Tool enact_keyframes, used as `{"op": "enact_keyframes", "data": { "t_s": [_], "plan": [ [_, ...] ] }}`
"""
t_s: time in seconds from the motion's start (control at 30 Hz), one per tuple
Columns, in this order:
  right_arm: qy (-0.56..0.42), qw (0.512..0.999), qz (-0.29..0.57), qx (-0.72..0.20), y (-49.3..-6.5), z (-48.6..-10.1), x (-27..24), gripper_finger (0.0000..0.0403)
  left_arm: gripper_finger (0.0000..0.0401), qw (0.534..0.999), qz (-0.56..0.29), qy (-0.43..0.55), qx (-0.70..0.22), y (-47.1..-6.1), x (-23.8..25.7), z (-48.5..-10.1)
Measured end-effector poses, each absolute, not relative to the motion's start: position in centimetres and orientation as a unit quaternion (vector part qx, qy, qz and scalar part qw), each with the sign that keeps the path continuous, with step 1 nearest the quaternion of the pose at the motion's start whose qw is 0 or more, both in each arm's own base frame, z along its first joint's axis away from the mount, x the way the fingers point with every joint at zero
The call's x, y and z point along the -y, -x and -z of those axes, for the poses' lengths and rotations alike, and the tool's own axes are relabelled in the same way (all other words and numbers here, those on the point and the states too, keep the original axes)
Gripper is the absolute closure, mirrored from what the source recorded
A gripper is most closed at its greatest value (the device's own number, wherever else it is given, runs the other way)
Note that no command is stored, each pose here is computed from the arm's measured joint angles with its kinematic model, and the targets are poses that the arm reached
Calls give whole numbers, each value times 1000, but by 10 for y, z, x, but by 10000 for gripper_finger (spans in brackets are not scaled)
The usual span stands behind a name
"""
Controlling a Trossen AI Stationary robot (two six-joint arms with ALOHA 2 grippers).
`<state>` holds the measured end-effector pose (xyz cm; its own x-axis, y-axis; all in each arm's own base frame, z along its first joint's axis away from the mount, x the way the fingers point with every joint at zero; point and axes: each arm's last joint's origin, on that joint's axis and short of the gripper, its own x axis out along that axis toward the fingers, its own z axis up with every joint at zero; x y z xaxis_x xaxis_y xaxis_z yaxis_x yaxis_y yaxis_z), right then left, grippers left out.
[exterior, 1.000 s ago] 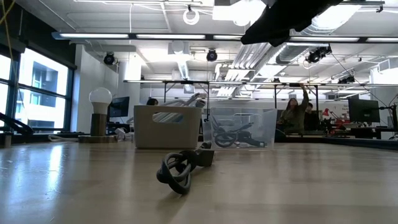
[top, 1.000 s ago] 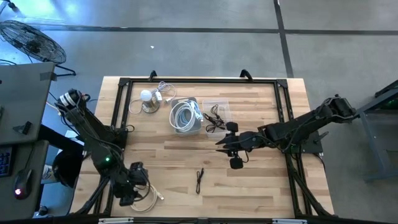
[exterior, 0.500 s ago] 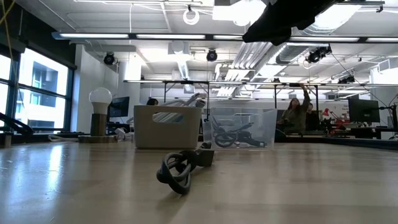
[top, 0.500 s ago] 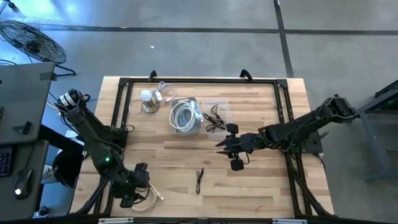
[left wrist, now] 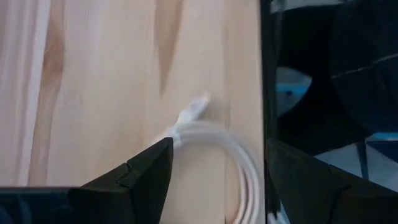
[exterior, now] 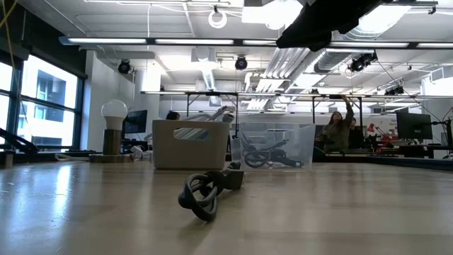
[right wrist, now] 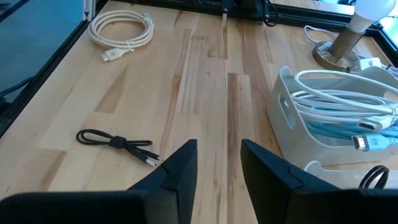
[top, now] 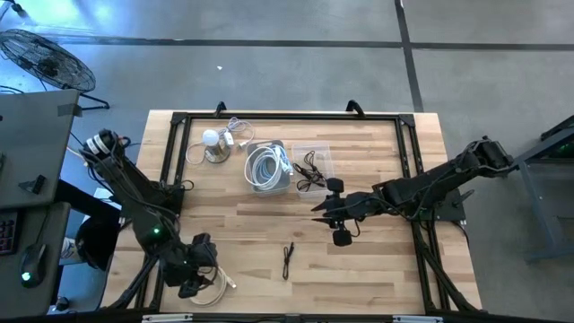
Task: Pick & Place USB Port
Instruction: Put the brown HDMI cable into the gray bin
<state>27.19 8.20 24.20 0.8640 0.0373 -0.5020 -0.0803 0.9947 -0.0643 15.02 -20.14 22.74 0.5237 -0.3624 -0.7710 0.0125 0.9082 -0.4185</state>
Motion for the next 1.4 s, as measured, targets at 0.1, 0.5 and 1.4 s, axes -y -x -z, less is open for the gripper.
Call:
{"op": "enact_keyframes", "data": {
  "t_s": [0.1,0.5,1.4],
  "plan": [
    [44,964,-32,-259,-272,-242,-82,286,148,827,101,191,-519,-149,203,-219],
    [44,963,-32,-263,-271,-241,-82,286,148,770,81,178,-607,-150,211,-190],
    [47,963,-43,-264,-269,-241,-89,286,148,783,26,104,-612,-147,203,-179]
  ]
}}
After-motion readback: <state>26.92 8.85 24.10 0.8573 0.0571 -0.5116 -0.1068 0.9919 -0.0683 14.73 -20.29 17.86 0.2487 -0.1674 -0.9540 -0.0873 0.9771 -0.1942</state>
